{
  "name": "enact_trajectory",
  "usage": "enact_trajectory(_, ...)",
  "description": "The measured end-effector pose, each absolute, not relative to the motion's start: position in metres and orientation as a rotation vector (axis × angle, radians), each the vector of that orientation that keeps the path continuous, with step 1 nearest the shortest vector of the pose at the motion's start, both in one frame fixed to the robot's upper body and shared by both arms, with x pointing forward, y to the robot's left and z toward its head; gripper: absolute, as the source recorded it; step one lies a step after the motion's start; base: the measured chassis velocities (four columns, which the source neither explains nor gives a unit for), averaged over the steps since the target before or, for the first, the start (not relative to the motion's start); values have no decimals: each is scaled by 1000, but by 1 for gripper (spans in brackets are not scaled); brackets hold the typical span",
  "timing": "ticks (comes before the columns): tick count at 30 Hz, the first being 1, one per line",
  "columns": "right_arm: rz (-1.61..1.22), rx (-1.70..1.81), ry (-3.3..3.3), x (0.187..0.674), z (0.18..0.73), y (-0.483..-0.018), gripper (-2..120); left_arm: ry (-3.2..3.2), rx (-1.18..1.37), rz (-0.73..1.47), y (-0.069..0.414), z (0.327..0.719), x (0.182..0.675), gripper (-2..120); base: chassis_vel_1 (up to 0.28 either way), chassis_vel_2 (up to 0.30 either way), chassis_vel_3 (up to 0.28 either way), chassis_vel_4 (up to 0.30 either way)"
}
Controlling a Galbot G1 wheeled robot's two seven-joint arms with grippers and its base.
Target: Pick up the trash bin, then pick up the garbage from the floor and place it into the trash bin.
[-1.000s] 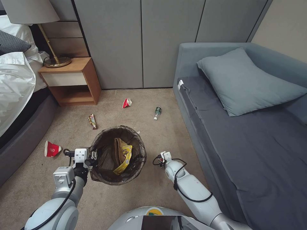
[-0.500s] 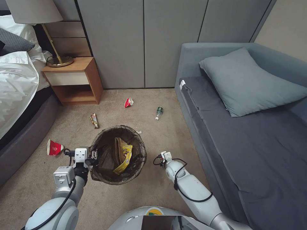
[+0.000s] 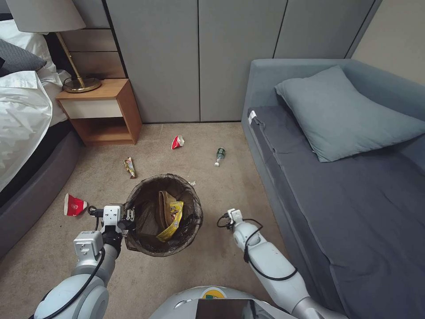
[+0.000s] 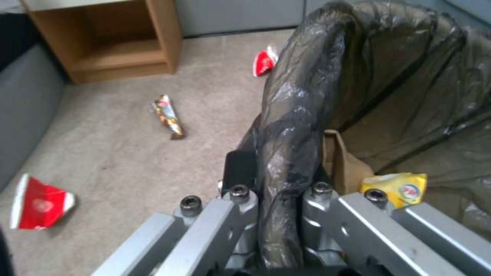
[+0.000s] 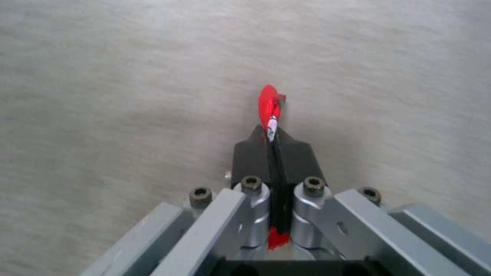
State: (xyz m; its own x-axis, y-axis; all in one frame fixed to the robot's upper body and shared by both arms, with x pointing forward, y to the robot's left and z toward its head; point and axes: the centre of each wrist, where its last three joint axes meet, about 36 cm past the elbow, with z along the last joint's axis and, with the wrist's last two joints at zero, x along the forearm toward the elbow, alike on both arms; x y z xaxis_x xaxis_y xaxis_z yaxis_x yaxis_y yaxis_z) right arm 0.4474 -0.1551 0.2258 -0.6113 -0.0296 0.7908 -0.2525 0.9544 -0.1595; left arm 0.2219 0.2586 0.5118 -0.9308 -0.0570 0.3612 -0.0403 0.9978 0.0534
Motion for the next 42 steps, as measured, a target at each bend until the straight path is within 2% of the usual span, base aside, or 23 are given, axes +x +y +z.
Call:
enact_trajectory(3, 300, 230, -2337, 450, 266, -158, 0, -2769, 62, -66, 259, 512, 222, 5, -7, -19, -8, -12)
enact_trajectory(12, 292, 238, -2564, 445, 337, -172, 0, -2764, 49, -66, 258, 512, 222, 5, 0, 0, 0, 0)
enact_trajectory(15, 252, 285, -2675, 433, 386, -177, 0, -2758, 47, -65, 258, 511, 221, 5, 0, 0, 0, 0)
enact_trajectory(20, 199, 358, -2749, 418, 430, -185, 0, -2746, 42, -45, 259, 511, 221, 5, 0, 0, 0, 0)
enact_trajectory(27, 119, 576, -2844, 388, 494, -190, 0, -2735, 43, -39, 259, 511, 221, 5, 0, 0, 0, 0)
enact_trajectory(30, 51, 859, -2850, 365, 527, -187, 0, -2728, 51, -35, 259, 511, 221, 5, 0, 0, 0, 0)
enact_trajectory(42, -35, 1246, -2678, 336, 539, -165, 0, -2711, 49, -24, 258, 511, 221, 5, 0, 0, 0, 0)
